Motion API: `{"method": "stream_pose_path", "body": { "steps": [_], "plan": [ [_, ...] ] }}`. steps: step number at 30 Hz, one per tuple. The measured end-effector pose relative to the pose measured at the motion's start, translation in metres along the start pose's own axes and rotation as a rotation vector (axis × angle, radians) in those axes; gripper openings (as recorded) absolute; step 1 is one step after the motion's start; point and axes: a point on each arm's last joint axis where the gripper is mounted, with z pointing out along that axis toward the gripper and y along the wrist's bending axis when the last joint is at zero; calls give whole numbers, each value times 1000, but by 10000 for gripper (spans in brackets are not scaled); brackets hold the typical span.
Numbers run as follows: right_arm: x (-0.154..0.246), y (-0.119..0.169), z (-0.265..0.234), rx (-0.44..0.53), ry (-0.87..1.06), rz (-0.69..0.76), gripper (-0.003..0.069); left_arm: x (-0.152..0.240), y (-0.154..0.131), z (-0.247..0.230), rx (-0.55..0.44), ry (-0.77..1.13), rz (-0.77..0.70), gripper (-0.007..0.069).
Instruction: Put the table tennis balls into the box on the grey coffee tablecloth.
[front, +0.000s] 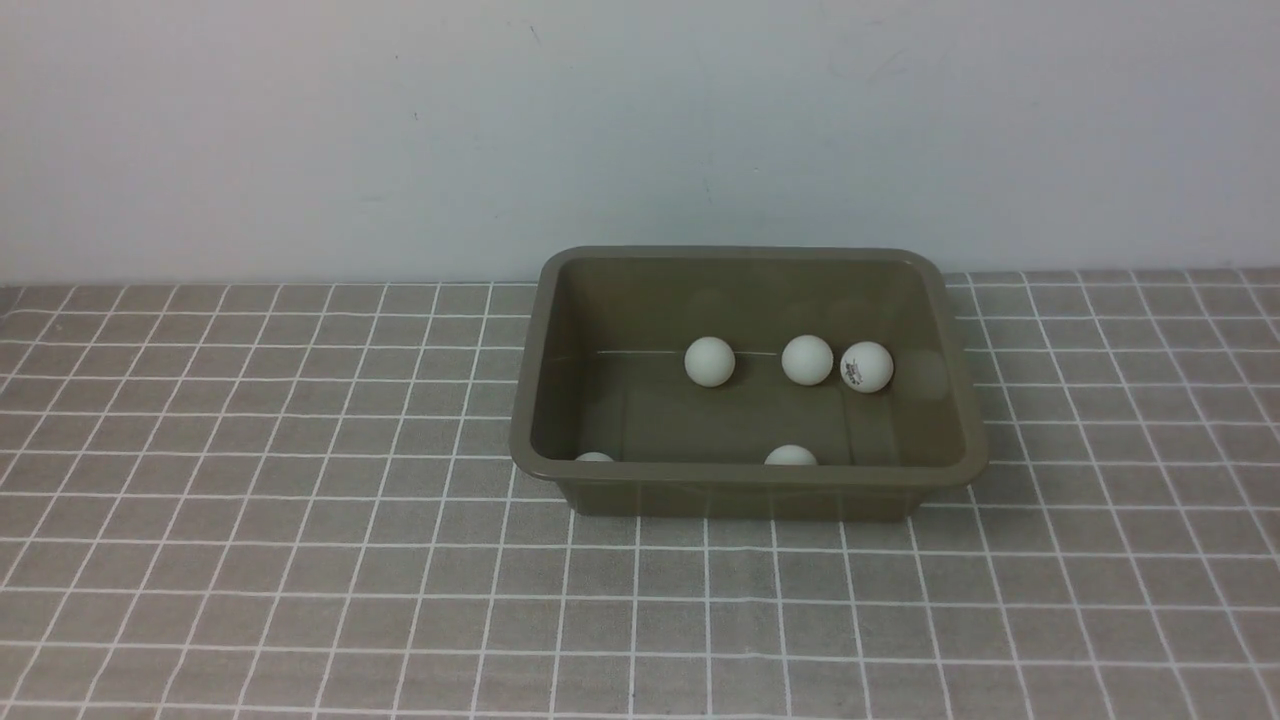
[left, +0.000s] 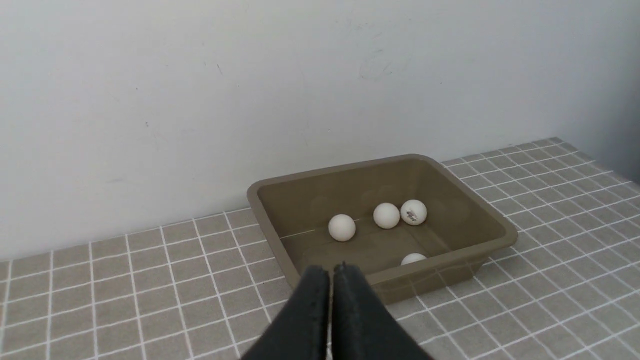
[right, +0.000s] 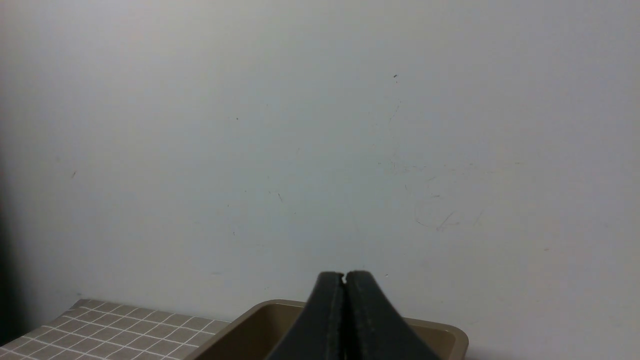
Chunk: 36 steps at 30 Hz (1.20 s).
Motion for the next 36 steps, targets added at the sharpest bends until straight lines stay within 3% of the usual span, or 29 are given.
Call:
{"method": "stream_pose_path", "body": {
  "steps": [4, 11, 18, 36],
  "plan": [
    [0, 0, 0, 0, 0, 0, -14, 22, 10, 8, -103, -31, 53, -5],
    [0, 0, 0, 0, 0, 0, -14, 113, 31, 27, -332, -71, 39, -5],
    [0, 0, 0, 1, 5, -1, -14, 187, 44, 49, -381, 109, 7, -5],
    [1, 0, 0, 2, 12, -1, -14, 190, 45, 49, -383, 126, 6, -5]
  ]
}}
